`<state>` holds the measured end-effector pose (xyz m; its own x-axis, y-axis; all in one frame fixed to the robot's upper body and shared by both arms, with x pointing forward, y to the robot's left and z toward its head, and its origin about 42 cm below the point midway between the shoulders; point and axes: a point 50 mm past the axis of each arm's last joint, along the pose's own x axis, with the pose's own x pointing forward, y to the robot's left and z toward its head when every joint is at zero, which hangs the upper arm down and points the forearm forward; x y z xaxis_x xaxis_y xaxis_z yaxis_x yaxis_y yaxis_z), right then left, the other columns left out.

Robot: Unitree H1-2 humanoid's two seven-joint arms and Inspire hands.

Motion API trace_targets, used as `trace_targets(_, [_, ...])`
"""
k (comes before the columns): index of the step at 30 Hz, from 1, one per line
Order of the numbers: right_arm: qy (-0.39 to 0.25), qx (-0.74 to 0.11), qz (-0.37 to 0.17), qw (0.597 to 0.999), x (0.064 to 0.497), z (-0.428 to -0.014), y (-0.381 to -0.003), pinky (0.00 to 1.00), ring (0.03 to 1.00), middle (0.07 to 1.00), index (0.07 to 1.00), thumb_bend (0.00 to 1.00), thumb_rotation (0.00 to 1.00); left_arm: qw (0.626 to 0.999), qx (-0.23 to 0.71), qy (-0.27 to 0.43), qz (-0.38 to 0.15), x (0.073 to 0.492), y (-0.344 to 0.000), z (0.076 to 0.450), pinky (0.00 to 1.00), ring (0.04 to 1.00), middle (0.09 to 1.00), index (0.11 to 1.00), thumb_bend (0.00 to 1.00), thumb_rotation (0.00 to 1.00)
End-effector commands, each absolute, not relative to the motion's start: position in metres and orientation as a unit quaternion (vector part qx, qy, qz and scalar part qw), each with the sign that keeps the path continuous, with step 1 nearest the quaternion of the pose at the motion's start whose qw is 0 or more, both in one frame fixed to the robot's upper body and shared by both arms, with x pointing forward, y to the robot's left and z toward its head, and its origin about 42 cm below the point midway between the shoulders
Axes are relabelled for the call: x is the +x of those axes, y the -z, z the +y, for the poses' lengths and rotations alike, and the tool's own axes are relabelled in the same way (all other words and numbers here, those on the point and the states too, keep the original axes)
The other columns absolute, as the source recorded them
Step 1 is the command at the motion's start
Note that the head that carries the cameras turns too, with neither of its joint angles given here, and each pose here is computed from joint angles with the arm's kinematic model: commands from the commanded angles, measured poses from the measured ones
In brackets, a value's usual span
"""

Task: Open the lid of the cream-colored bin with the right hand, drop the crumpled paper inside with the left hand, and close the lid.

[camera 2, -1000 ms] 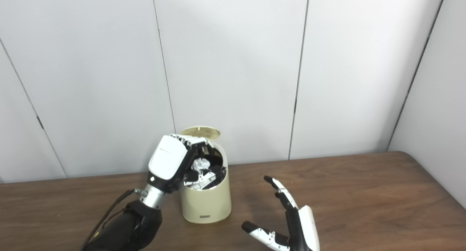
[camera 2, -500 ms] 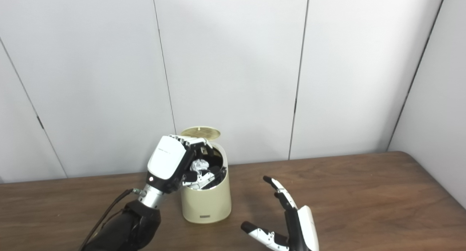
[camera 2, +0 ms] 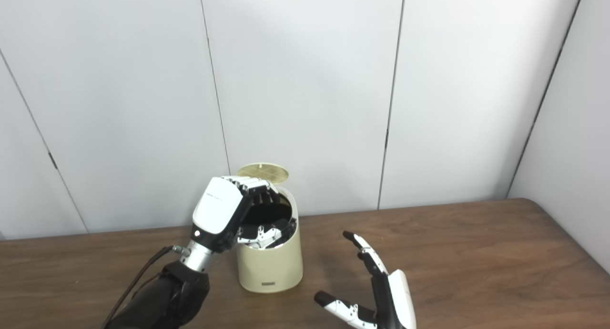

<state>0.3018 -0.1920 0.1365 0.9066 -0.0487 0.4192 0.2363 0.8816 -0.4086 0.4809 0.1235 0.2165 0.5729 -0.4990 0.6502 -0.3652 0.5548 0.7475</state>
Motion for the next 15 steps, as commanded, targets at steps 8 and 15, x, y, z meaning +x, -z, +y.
trace_targets(8, [0.060, -0.206, -0.148, 0.966, 0.2801, -0.1675, -0.1042, 0.80, 0.872, 0.878, 0.845, 0.83, 0.72, 0.745, 0.461, 0.034, -0.481, 0.4831, -0.2333, 0.1256, 0.32, 0.371, 0.435, 0.467, 0.95, 0.26])
trace_targets(15, [0.059, -0.209, -0.147, 0.965, 0.2817, -0.1690, -0.1047, 0.81, 0.874, 0.882, 0.854, 0.83, 0.73, 0.742, 0.451, 0.028, -0.496, 0.4791, -0.2344, 0.1253, 0.20, 0.240, 0.309, 0.373, 0.80, 0.17])
